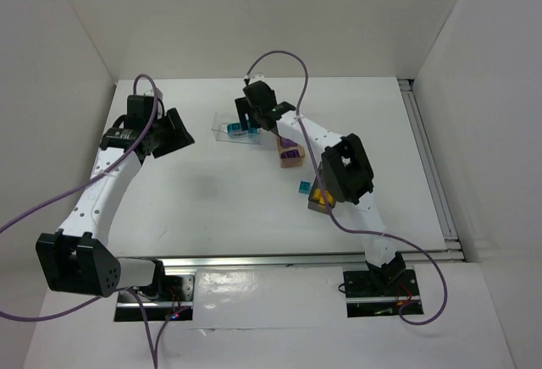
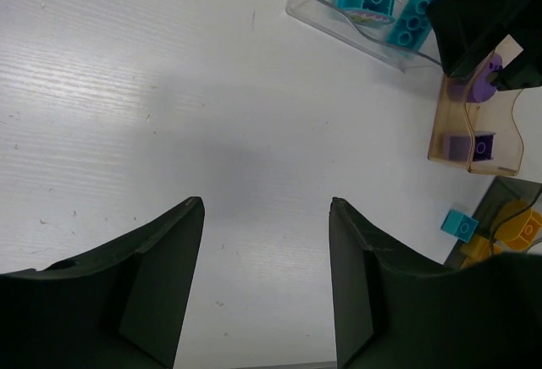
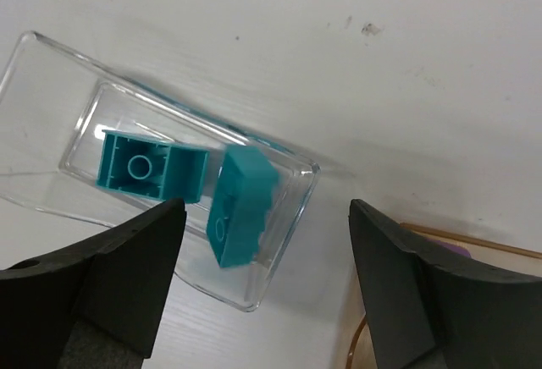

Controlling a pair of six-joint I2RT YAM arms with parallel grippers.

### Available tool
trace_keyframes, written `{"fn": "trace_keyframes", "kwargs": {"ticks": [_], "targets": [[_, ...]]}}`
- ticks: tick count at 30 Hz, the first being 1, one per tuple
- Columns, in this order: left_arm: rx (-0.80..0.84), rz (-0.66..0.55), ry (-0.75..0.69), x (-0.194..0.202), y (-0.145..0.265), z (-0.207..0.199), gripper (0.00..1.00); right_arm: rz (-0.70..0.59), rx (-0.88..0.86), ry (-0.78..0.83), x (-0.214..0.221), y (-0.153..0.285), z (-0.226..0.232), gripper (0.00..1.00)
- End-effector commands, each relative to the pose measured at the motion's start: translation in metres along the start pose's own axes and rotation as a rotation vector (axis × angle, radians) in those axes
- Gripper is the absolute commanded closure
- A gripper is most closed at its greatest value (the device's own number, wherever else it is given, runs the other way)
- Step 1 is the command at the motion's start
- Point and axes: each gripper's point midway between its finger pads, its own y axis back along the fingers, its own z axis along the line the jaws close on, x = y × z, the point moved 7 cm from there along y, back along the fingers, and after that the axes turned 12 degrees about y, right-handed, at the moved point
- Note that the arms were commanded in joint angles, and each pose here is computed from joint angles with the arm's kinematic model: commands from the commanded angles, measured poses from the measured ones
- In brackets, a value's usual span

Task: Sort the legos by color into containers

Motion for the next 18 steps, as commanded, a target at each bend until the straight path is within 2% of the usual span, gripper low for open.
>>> {"fn": "trace_keyframes", "kwargs": {"ticks": [1, 4, 5, 7, 8, 9, 10, 12, 14, 18], "targets": [[0.029, -0.018, -0.020, -0.003, 0.008, -0.001, 0.32, -0.117, 0.028, -0.032, -0.041, 0.020, 0.002, 0.15], [0.023, -0.011, -0.020, -0.001, 0.007, 0.001, 0.32, -0.174, 0.086, -0.039, -0.052, 0.051, 0.002, 0.17], [0.029, -0.018, -0.020, -0.001, 0.009, 0.001, 0.32, -0.135, 0.105, -0.026, -0.032, 0.053, -0.001, 0.20], [0.023, -0.011, -0.020, 0.001, 0.008, 0.003, 0.32, -0.207, 0.095, -0.065, -0.044, 0.095, -0.002, 0.31], [0.037, -0.013, -0.020, 0.001, 0.011, 0.001, 0.32, -0.143, 0.097, -0.053, -0.012, 0.096, -0.003, 0.36], [0.037, -0.013, -0.020, 0.001, 0.011, 0.001, 0.32, -0.177, 0.087, -0.072, -0.017, 0.125, -0.007, 0.42], [0.037, -0.013, -0.020, 0.001, 0.011, 0.001, 0.32, -0.160, 0.077, -0.095, -0.005, 0.133, -0.008, 0.49], [0.046, -0.004, -0.020, 0.005, 0.010, 0.003, 0.32, -0.105, 0.047, -0.103, 0.034, 0.157, -0.010, 0.52], [0.046, -0.004, -0.010, 0.005, 0.010, 0.003, 0.32, -0.061, 0.037, -0.131, 0.060, 0.167, -0.012, 0.51], [0.045, 0.011, 0.000, 0.008, 0.005, 0.003, 0.33, 0.071, 0.023, -0.142, 0.110, 0.173, -0.011, 0.28]]}}
